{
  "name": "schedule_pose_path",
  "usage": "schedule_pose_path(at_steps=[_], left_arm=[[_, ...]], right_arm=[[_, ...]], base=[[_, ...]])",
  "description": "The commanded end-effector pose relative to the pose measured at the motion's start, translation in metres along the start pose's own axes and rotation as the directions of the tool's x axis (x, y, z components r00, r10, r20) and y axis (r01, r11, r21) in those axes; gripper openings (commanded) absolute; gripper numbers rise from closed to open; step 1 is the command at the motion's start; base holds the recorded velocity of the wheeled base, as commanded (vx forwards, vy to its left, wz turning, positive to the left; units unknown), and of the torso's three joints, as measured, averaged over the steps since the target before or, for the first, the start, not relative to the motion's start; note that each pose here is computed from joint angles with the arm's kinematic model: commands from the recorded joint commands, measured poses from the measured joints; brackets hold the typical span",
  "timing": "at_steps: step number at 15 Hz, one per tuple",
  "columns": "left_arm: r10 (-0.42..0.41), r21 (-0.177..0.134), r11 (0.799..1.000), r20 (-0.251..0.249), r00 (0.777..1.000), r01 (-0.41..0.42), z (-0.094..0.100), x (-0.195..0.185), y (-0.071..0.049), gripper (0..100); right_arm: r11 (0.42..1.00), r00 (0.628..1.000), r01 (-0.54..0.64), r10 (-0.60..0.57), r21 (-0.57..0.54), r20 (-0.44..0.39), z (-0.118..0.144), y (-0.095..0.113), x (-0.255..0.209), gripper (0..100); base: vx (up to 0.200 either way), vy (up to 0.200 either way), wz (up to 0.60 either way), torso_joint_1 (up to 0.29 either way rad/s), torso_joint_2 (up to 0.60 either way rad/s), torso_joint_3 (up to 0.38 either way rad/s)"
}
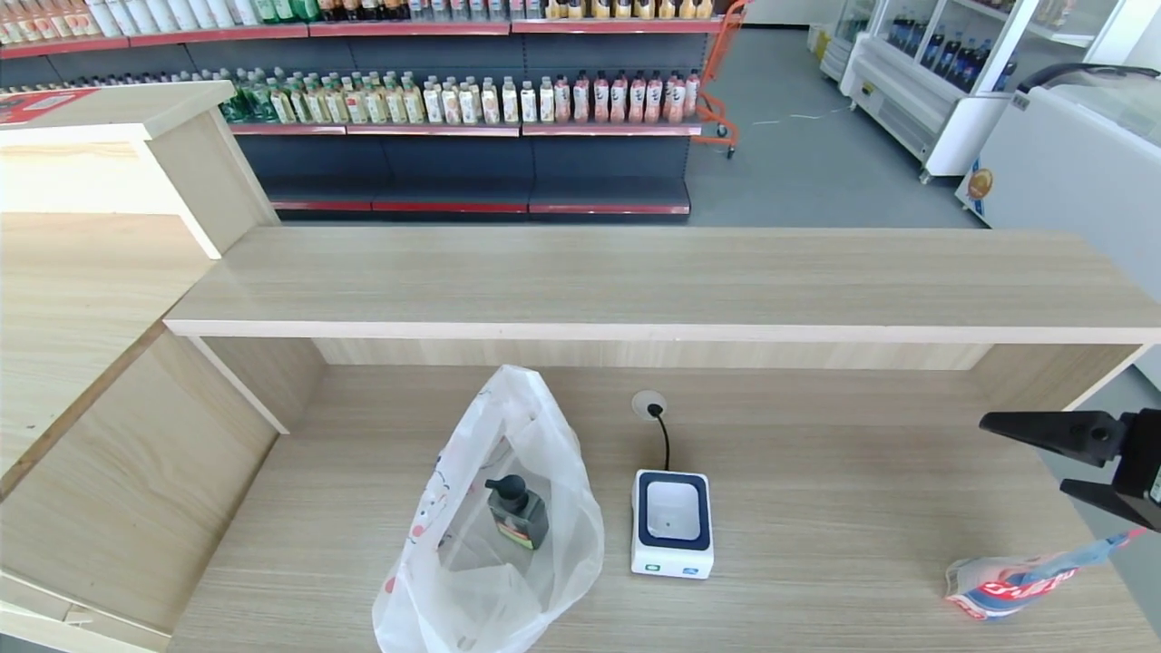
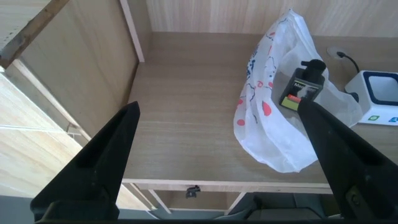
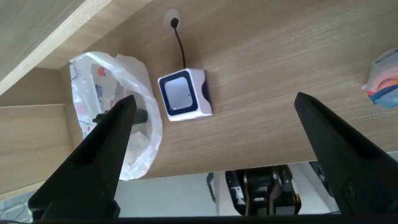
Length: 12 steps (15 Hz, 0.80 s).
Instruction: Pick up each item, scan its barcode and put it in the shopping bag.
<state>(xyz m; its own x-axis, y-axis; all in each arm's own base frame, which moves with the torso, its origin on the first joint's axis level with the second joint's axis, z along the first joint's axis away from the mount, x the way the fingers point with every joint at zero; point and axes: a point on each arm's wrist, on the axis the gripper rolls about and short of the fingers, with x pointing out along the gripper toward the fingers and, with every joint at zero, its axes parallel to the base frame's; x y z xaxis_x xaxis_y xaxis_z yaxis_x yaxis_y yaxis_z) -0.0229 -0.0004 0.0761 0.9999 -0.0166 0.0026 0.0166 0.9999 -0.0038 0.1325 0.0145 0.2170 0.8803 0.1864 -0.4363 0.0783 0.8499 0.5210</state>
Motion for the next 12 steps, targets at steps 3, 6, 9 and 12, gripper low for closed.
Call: schedule_pose_path(at_steps=[3, 6, 9, 12], left_arm=[[0.000, 0.001, 1.000, 0.001, 1.000, 0.000, 0.0000, 0.0000, 0.0000, 100], [0.001, 0.001, 1.000, -0.001, 1.000, -0.001, -0.0002, 0.0000, 0.0000, 100], [0.001, 0.004, 1.000, -0.001, 1.000, -0.001, -0.0002, 0.0000, 0.0000, 100], [0.000, 0.001, 1.000, 0.001, 1.000, 0.000, 0.0000, 0.0000, 0.0000, 100]], right_arm=[[1.000, 1.000, 0.005, -0.005, 0.014, -0.002, -0.0002, -0.0008, 0.0009, 100], [0.999, 0.999, 0.019, -0.018, 0.043, -0.026, -0.0023, -0.0018, -0.0013, 100], [0.999, 0.999, 0.020, -0.019, 0.046, -0.027, -0.0024, -0.0019, -0.0013, 100], [0.998, 0.999, 0.021, -0.019, 0.060, -0.029, -0.0037, -0.0023, -0.0020, 100]], base=[[0.000, -0.200, 0.00, 0.012, 0.00, 0.001], [0.000, -0.200, 0.00, -0.004, 0.00, 0.004], [0.000, -0.200, 0.00, 0.002, 0.00, 0.004], [0.000, -0.200, 0.00, 0.002, 0.00, -0.001]])
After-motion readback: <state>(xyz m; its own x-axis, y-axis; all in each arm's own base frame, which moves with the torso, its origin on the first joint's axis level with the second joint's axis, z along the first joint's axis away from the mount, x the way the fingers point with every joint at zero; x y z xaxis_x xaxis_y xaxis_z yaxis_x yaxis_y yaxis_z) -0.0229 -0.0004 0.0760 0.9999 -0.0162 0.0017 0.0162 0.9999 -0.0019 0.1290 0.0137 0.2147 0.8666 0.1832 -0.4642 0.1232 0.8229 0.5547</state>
